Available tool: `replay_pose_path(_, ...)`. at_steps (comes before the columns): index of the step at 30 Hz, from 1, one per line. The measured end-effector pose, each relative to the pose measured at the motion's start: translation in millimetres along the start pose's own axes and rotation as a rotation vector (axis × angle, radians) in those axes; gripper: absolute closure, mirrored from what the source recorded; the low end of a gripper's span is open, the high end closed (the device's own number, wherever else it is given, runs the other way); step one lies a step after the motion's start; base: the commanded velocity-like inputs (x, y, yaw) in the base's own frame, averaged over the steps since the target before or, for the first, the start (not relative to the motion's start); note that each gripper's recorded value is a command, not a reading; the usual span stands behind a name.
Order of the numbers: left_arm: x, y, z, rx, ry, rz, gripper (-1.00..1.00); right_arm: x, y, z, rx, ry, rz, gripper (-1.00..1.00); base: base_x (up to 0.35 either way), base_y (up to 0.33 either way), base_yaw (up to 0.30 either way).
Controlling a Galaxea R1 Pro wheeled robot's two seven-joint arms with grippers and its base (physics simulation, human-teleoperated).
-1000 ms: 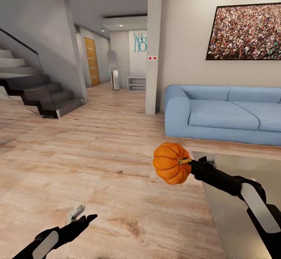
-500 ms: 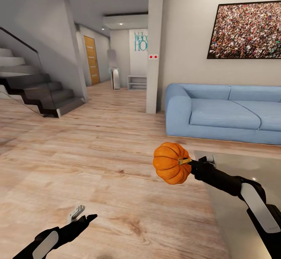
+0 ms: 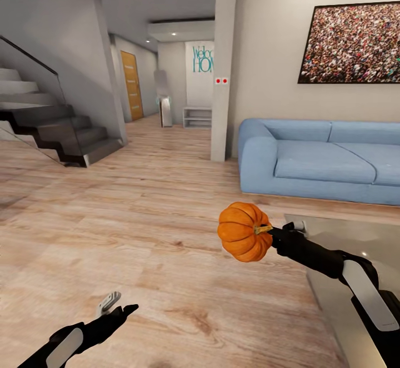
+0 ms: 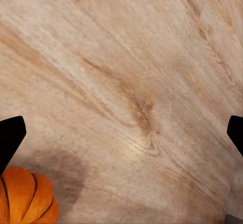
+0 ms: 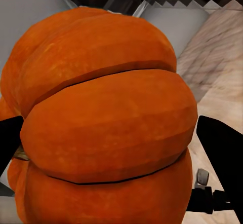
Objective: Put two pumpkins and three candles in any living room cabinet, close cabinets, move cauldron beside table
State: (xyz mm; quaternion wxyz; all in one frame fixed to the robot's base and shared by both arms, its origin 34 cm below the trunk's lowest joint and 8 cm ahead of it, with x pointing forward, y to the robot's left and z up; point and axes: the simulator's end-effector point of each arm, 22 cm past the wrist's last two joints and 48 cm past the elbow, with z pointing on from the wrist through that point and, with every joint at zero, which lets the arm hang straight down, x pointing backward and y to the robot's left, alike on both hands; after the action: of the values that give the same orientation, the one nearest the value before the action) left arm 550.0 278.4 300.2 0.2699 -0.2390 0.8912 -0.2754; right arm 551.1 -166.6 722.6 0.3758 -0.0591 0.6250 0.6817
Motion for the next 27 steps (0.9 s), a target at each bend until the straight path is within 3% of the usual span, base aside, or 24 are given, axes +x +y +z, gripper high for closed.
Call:
replay_pose_path(13,0.6,-0.3,0.3,0.0,0.001,0.002,-1.0,-0.7,0.2,-0.2,-0.002,-0.003,0.0,1.0,0.0,0.027,-0.003)
replay_pose_path(27,-3.0,-3.6,-1.9,0.005,-0.008,0.006,-1.0,-1.9,5.6,0.0,-0.007,-0.005,-0.01,1.0,-0.012,0.042,-0.107)
